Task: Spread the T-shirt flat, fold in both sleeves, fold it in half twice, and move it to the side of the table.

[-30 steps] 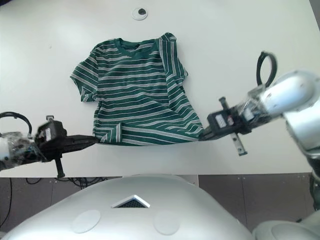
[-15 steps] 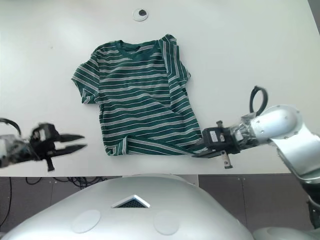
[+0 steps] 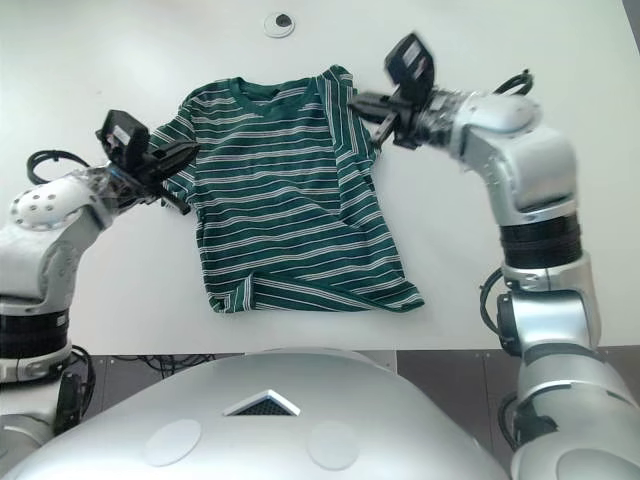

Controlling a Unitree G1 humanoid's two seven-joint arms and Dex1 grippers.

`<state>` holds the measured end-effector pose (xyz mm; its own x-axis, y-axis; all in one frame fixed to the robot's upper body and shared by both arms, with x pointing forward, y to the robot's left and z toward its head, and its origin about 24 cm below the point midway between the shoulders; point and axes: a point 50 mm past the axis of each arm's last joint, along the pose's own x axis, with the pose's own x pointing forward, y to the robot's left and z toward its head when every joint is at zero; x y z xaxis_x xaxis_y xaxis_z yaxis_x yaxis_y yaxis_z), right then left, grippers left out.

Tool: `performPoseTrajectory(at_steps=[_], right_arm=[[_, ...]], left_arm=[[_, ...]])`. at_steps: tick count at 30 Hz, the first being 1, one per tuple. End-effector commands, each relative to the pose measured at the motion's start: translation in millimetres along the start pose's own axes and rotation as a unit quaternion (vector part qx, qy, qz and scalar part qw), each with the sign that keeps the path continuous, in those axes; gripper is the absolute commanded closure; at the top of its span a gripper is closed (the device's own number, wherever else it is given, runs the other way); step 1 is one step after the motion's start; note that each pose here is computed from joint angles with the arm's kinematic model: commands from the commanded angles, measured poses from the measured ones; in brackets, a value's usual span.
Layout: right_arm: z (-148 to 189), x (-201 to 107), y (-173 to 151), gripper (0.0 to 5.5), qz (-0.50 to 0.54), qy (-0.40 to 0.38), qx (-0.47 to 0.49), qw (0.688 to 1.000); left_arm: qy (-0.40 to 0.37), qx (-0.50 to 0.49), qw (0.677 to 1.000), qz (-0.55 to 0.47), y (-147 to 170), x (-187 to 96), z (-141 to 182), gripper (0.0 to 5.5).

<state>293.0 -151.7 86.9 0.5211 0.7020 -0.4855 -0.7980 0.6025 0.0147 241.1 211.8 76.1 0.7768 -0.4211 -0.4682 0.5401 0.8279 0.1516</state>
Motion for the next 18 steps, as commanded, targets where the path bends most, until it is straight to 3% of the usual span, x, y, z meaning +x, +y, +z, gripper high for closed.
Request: performPoseTrajectory(at_steps=[1, 7, 14, 18], right_arm=[[-8.6, -3.4, -4.5, 5.50, -0.015, 0.008, -0.009, 1.000], [-12.8, 2.2, -7.2, 5.50, -0.023, 0.007, -0.008, 1.000], [-45.6, 27.7, -7.6, 5.50, -0.040, 0.063, -0.008, 0.997], [-56.8, 26.4, -12.5, 5.50, -0.059, 0.084, -0.015, 0.995]], left_arm=[[0.014, 0.014, 0.999, 0.031, 4.7, 10.2, -4.4, 5.49], [0.087, 0.031, 0.996, -0.001, -6.6, 17.0, -35.8, 5.49], [0.095, 0.030, 0.995, -0.012, -12.9, 20.4, -40.3, 5.49], [0.107, 0.027, 0.994, -0.010, -13.4, 20.1, -44.4, 5.49]])
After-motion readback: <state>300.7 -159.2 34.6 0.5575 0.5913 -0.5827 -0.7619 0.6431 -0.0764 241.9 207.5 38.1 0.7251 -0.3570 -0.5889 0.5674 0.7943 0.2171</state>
